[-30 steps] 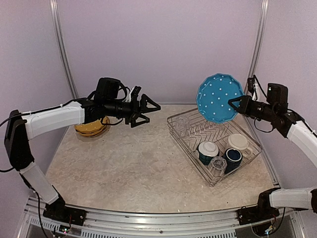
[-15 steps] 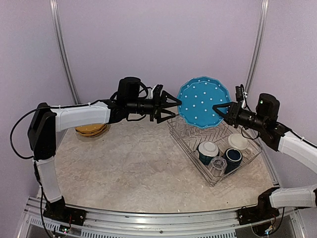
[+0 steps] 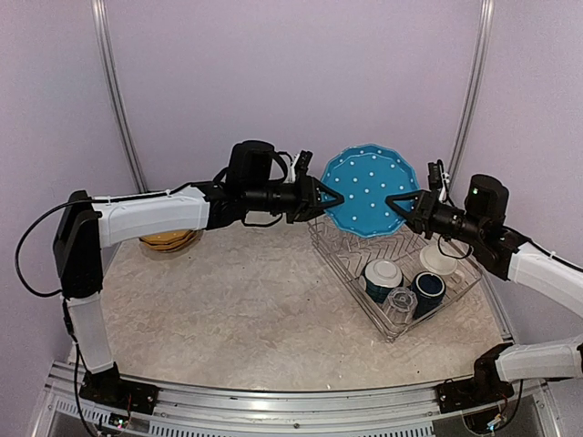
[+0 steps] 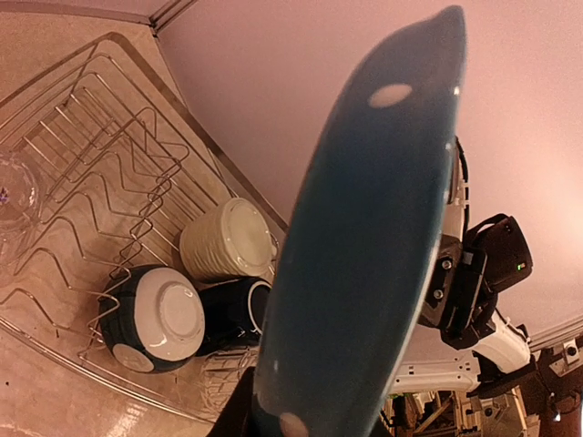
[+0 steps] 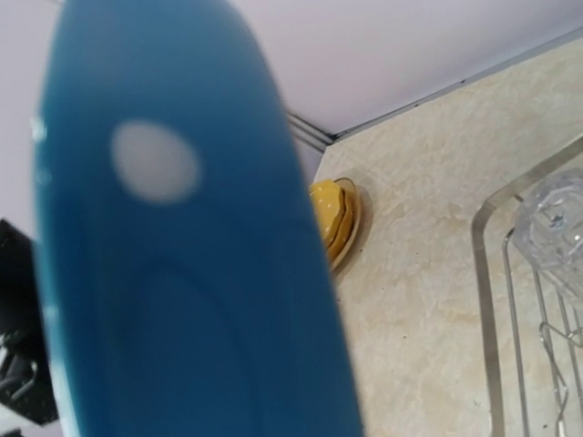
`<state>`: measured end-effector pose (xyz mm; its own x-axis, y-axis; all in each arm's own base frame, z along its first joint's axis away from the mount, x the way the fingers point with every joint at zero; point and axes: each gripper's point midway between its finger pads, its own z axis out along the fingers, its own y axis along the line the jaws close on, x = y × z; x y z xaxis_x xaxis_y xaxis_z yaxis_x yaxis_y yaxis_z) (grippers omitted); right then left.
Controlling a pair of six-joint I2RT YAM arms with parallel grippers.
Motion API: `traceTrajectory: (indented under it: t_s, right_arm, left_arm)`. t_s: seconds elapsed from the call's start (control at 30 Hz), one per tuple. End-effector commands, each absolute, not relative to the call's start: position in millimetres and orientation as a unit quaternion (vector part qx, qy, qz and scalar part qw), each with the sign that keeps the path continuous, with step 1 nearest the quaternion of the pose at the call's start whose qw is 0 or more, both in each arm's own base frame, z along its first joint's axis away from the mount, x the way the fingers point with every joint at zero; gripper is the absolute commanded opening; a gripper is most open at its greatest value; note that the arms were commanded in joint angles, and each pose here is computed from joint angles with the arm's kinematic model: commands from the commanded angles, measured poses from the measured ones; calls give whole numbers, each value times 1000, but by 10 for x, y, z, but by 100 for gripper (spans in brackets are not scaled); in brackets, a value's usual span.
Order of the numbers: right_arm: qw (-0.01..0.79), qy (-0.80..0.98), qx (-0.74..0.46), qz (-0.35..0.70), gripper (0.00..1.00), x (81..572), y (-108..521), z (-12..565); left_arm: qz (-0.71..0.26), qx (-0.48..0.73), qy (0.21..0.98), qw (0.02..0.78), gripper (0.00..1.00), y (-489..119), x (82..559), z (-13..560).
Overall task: Unload the mixed dishes from the dish rack
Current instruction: Pass from the right arm to the left, then place the plate on the plate.
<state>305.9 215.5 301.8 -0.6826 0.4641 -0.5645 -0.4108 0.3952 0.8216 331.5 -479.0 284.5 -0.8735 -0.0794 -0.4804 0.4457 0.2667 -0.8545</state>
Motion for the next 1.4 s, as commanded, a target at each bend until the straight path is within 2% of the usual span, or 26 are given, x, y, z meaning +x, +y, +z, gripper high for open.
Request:
traceTrajectory:
  t_s: [0.0, 0.1, 0.2, 0.23, 0.3, 0.37, 0.43, 0.47, 0.67, 0.77, 0.9, 1.07, 1.23, 1.37]
  right_arm:
    - [457, 670, -20, 585, 0, 2975, 2201, 3545]
    - [453, 675, -20, 583, 0, 2973, 2220, 3494]
    - [458, 682, -15, 570, 0, 2994, 2191, 3433]
    - [461, 684, -16, 565, 4, 2997, 2183, 3418]
    - [468, 690, -15, 552, 36, 3016, 2158, 3388]
    - [478, 699, -18, 531, 73, 3046, 2126, 3366]
    - [482, 714, -18, 507, 95, 3079, 2095, 3333]
    - [484, 723, -17, 493, 99, 3099, 2071, 3303]
    - [512, 741, -17, 434, 100, 3150, 1914, 3313]
    - [530, 743, -16, 409, 100, 3150, 1823, 3379]
    - [542, 754, -12, 371, 100, 3122, 1688, 3376]
    - [557, 768, -6, 316, 100, 3106, 1502, 3354]
    - [568, 773, -2, 282, 100, 3069, 1374, 3375]
    - [575, 770, 1, 278, 100, 3033, 1332, 3407]
  left_arm:
    - [-577, 112, 768, 255, 16, -4704, 3388, 2989]
    - [-582, 111, 766, 248, 1, -4711, 3367, 2998]
    - [-582, 105, 768, 247, 0, -4667, 3373, 3027]
    - [-582, 103, 768, 245, 0, -4645, 3379, 3034]
    - [-586, 95, 769, 239, 0, -4558, 3410, 3067]
    - [-589, 83, 768, 239, 0, -4431, 3434, 3106]
    - [-582, 67, 775, 239, 0, -4262, 3480, 3078]
    - [-578, 59, 776, 245, 0, -4152, 3497, 3116]
    - [-539, -14, 800, 263, 0, -3331, 3697, 3062]
    - [-491, -75, 815, 299, 0, -2628, 3872, 3016]
    - [-435, -181, 826, 310, 0, -1597, 3995, 2946]
    - [-371, -275, 827, 322, 0, -585, 4072, 2830]
    - [-336, -318, 825, 325, 0, -27, 4242, 2657]
    - [-314, -338, 826, 325, 0, 177, 4444, 2496]
